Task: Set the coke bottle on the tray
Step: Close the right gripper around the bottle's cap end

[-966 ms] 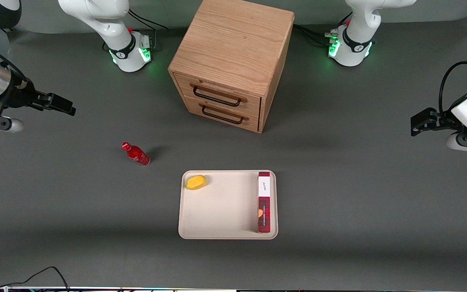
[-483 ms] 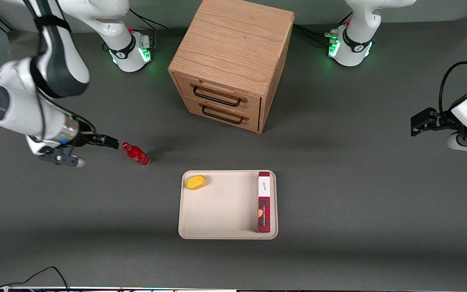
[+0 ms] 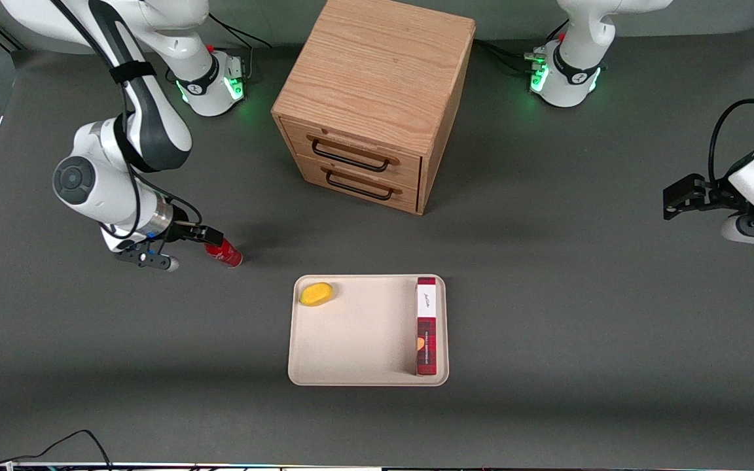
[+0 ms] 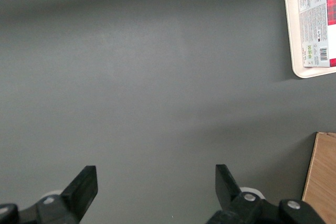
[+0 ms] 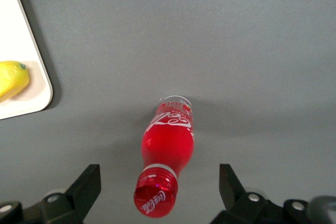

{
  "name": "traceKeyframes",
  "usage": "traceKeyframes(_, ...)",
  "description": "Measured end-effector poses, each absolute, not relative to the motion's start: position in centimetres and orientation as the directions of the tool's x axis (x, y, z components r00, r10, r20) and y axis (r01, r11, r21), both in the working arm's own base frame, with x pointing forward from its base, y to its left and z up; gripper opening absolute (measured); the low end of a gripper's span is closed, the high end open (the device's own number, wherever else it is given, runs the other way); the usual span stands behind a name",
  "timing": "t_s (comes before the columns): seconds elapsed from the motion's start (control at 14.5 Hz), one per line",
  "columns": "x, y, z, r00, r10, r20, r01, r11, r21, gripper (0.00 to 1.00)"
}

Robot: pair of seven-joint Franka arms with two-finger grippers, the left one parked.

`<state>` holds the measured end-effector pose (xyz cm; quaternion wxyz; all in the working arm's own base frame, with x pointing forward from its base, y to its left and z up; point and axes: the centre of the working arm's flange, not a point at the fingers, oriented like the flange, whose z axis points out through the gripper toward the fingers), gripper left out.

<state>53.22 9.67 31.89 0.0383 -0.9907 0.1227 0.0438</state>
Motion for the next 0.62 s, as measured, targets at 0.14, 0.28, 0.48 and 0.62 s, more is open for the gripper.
traceKeyframes(0.14,52.92,9.71,31.75,0.967,-0.238,-0.093,-0.245,-0.967,-0.064,1.0)
traceKeyframes(0.28,52.81,9.69,31.93,0.97,-0.228,-0.085,-0.233,-0.971,-0.053,0.94)
traceKeyframes(0.48,52.77,9.7,32.2,0.973,-0.217,-0.075,-0.221,-0.974,-0.043,0.66)
traceKeyframes(0.62,52.79,9.71,32.24,0.974,-0.217,-0.073,-0.22,-0.974,-0.044,0.43)
